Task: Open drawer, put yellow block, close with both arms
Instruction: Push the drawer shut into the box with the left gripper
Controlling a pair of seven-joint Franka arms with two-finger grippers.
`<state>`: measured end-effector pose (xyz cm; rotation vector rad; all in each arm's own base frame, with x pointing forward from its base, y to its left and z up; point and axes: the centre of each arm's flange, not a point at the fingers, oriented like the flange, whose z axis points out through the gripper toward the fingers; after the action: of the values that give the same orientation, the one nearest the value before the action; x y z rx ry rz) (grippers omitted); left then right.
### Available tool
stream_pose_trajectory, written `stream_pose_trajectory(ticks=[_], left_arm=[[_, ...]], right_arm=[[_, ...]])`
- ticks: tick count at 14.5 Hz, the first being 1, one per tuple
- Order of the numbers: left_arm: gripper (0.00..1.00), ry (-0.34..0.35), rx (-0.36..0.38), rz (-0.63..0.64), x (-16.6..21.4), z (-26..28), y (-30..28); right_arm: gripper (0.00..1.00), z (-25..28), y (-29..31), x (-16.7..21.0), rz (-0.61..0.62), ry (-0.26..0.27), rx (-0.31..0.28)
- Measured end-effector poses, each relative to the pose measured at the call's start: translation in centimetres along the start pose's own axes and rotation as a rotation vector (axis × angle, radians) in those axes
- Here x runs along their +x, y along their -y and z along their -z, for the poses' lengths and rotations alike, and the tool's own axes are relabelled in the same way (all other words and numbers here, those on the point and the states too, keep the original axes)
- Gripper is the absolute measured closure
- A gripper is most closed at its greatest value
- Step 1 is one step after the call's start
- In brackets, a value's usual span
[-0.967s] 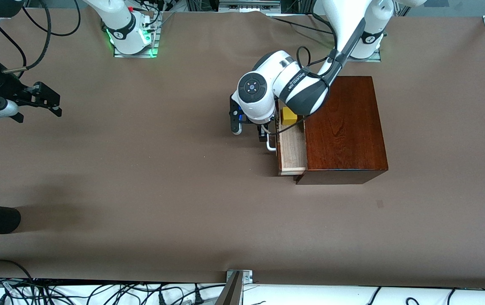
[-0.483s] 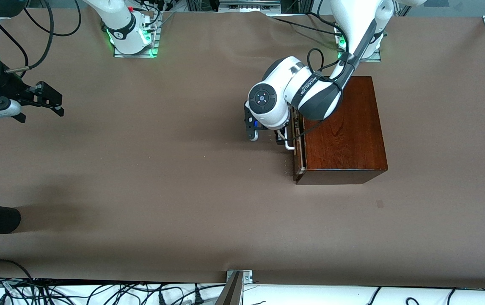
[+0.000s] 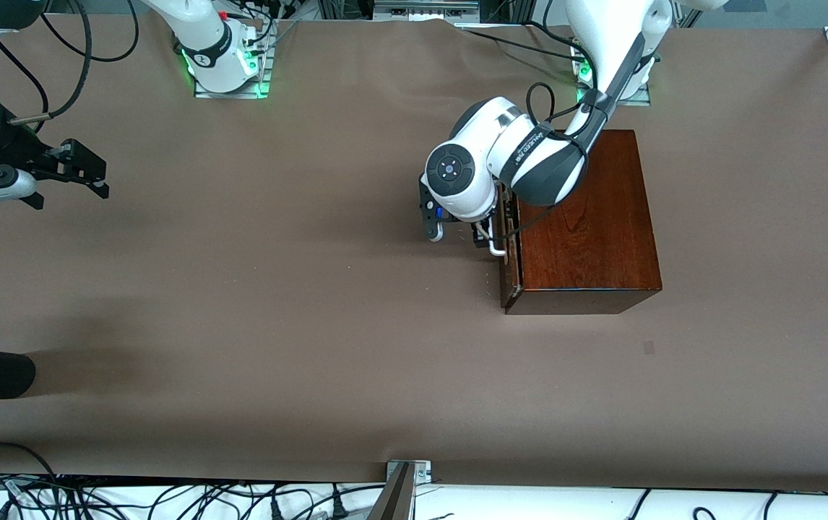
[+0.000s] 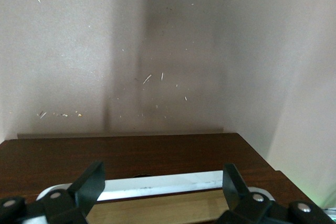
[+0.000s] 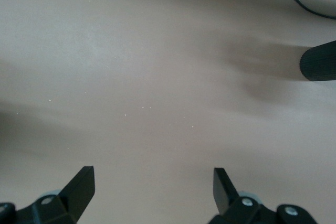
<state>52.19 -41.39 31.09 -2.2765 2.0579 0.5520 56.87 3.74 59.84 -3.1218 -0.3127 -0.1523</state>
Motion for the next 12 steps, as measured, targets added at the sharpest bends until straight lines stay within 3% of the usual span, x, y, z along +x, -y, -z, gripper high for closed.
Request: stream_pose_trajectory(ticks=[12], left_arm=[[0.00, 0.020, 0.006, 0.007, -0.72, -0.31, 0.49]], right_arm=[[0.00, 0.00, 0.00, 0.00, 0.000, 0.000, 0.000]])
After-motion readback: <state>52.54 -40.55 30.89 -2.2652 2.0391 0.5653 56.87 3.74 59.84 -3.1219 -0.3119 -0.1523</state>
